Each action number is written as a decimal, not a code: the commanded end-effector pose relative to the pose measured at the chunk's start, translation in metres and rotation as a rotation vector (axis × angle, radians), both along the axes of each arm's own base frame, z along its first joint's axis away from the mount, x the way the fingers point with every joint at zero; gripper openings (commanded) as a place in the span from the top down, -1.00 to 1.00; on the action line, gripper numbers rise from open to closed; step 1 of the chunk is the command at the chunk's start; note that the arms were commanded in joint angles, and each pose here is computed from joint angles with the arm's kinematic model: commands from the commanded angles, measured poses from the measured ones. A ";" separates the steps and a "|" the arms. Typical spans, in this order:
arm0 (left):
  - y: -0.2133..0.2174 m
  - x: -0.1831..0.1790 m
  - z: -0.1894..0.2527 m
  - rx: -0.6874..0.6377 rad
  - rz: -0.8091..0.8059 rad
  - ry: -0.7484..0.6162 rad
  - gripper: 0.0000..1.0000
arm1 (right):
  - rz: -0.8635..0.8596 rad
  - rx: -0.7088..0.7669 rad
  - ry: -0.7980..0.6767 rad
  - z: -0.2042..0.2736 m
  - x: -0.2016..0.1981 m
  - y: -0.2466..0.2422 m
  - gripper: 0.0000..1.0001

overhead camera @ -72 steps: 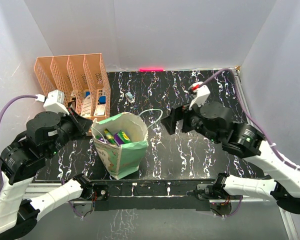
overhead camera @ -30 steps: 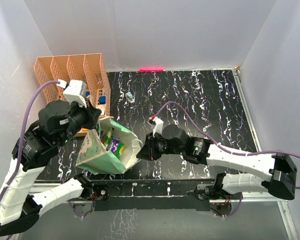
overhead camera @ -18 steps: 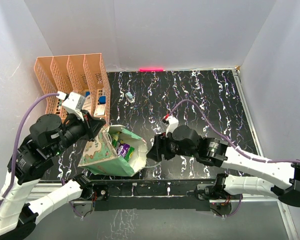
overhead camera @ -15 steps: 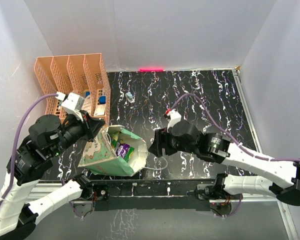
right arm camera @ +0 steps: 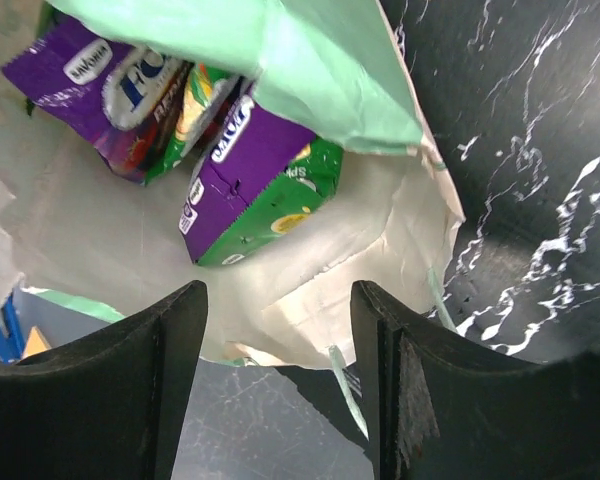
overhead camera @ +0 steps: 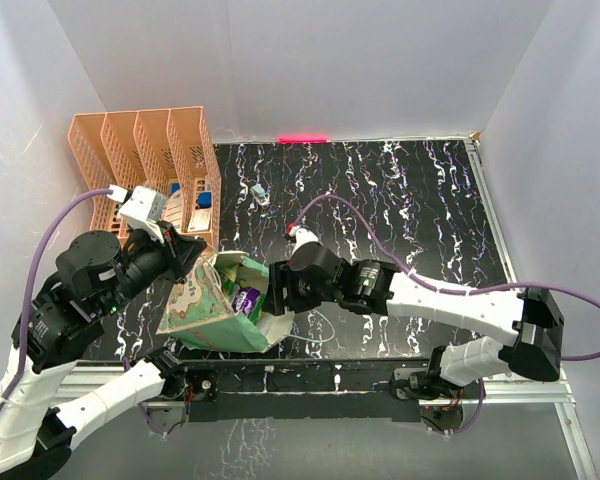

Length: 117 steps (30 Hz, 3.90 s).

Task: Take the snacks out of the paper bag
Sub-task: Take out the snack from the paper bag, then place the snack at the center of the board.

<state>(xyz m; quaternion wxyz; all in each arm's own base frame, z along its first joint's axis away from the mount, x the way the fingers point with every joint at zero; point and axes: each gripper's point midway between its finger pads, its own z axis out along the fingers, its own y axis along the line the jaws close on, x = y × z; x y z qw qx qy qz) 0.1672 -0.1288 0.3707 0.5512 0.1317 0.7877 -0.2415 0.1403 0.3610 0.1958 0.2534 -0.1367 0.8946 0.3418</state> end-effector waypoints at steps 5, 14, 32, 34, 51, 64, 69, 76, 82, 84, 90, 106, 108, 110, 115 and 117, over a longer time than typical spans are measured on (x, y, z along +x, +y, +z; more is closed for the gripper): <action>0.008 -0.002 0.012 -0.031 0.026 -0.047 1.00 | -0.122 0.217 0.049 0.008 0.008 0.026 -0.25; 0.010 -0.006 0.013 -0.044 0.026 -0.052 1.00 | -0.174 0.270 0.064 -0.004 0.020 0.045 -0.26; 0.019 -0.012 0.007 -0.025 0.042 -0.039 1.00 | -0.112 0.312 0.023 0.014 0.021 0.060 0.79; 0.021 -0.013 0.003 -0.017 0.048 -0.030 1.00 | -0.038 0.371 -0.012 0.036 0.015 0.066 0.85; 0.057 -0.022 -0.006 -0.037 0.186 -0.050 1.00 | 0.136 0.593 -0.172 0.165 0.004 0.085 0.85; 0.053 -0.019 -0.011 -0.037 0.179 -0.048 1.00 | 0.071 0.719 -0.522 0.320 0.013 0.032 0.85; 0.055 -0.019 -0.012 -0.036 0.187 -0.050 1.00 | -0.226 0.524 -0.690 0.315 0.056 -0.035 0.85; 0.051 -0.017 -0.013 -0.024 0.177 -0.034 1.00 | -0.690 0.021 -0.831 0.239 0.114 -0.149 0.85; 0.046 -0.016 -0.012 -0.017 0.159 -0.026 1.00 | -0.824 -0.121 -0.725 0.170 0.175 -0.218 0.85; 0.045 -0.015 -0.012 -0.016 0.155 -0.026 1.00 | -0.814 -0.142 -0.692 0.146 0.194 -0.225 0.85; 0.037 -0.014 -0.007 -0.015 0.113 -0.041 1.00 | -0.828 -0.112 -0.540 0.091 0.271 -0.235 0.85; -0.055 -0.074 -0.015 -0.086 -0.555 -0.020 1.00 | -0.858 0.348 -0.175 0.006 0.403 -0.259 0.85; -0.062 -0.082 -0.019 -0.101 -0.612 0.017 1.00 | -0.898 0.306 -0.111 -0.033 0.390 -0.277 0.85; -0.069 -0.090 -0.023 -0.119 -0.671 0.057 1.00 | -0.895 0.267 -0.078 -0.062 0.374 -0.286 0.85; -0.076 -0.100 -0.037 -0.132 -0.733 0.149 1.00 | -0.887 0.109 -0.018 -0.114 0.326 -0.315 0.69; -0.073 -0.097 -0.040 -0.118 -0.706 0.153 1.00 | -0.873 0.049 -0.038 -0.112 0.308 -0.326 0.36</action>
